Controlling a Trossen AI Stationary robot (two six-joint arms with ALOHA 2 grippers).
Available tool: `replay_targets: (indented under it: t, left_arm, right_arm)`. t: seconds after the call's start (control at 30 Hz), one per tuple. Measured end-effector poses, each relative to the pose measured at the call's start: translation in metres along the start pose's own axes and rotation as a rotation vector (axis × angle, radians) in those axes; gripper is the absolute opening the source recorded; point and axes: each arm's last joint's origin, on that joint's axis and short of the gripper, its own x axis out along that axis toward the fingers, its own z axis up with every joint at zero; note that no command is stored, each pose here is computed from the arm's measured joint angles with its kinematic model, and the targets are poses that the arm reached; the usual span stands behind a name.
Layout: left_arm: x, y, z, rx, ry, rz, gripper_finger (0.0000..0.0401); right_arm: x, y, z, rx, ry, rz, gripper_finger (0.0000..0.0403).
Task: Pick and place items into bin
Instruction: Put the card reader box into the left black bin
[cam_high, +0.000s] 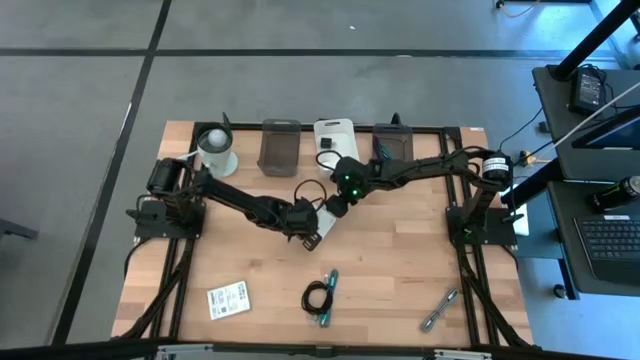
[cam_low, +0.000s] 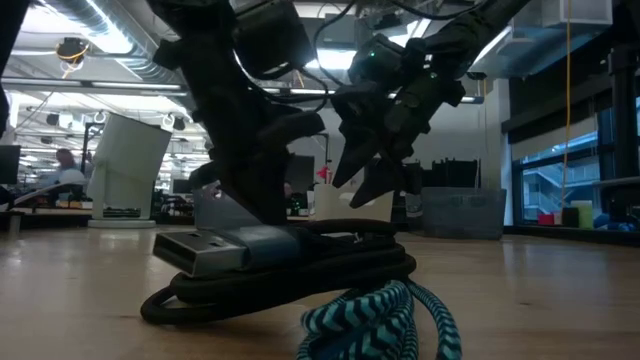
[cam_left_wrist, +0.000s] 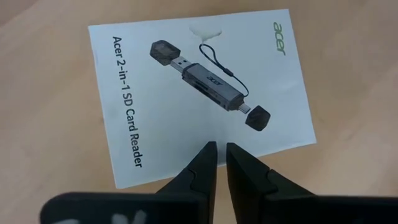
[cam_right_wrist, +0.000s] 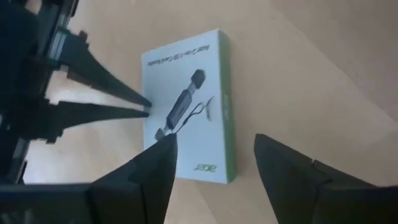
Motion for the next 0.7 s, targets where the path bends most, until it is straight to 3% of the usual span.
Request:
replay_targets:
  t: [0.43,0.7]
  left_arm:
    - [-0.007,-0.016,-0.025,0.054,-0.051,0.020,0.0031]
    - [-0.011,-0.023,-0.038,0.063,-0.085,0.031,0.0031]
  right_arm:
    - [0.031,0.012,-0.023,0.020,0.067,-0.001,0.0218]
    - [0.035,0.013,-0.021,0.013,0.044,0.029,0.0218]
